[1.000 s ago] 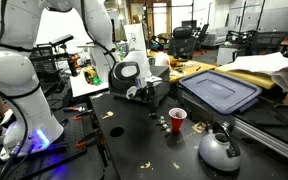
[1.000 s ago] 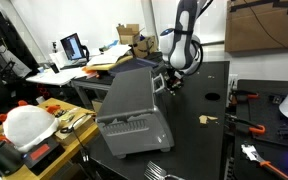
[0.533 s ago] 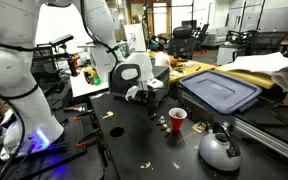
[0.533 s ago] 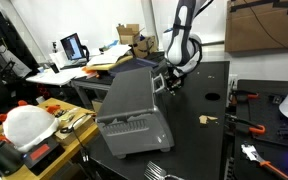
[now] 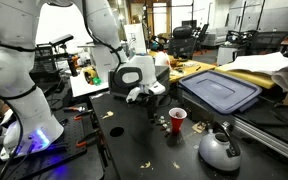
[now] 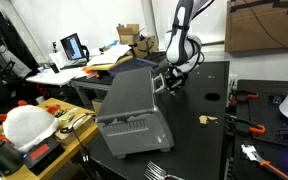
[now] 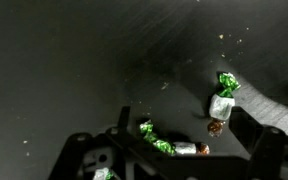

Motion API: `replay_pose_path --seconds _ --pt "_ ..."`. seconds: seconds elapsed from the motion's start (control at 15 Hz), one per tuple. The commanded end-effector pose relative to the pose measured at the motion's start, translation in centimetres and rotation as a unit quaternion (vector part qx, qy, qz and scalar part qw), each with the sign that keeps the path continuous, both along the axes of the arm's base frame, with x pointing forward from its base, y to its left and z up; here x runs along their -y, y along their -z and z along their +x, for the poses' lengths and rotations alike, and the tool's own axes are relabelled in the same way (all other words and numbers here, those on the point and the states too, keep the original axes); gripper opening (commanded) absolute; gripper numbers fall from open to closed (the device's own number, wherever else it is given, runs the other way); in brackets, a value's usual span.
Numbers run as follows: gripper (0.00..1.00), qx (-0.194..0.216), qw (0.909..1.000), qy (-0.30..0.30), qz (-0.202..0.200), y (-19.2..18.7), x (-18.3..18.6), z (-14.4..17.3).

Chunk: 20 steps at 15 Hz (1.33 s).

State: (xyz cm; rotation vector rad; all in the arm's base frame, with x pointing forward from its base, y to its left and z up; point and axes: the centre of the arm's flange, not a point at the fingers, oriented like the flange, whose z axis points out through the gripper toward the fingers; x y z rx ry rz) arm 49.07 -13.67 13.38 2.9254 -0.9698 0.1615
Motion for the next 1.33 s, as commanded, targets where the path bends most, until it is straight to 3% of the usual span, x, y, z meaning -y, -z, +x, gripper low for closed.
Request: replay_pose_path --seconds 0.0,0.73,1.27 --pt "1.00 0.006 0.9998 0.006 0.019 -0.2 -0.4 1.3" --pt "1.00 -0.008 0.9998 0.008 0.014 2.6 -0.1 1.8" --pt "1.00 -0.028 0.9991 0.026 -0.020 1.2 1.8 0.5"
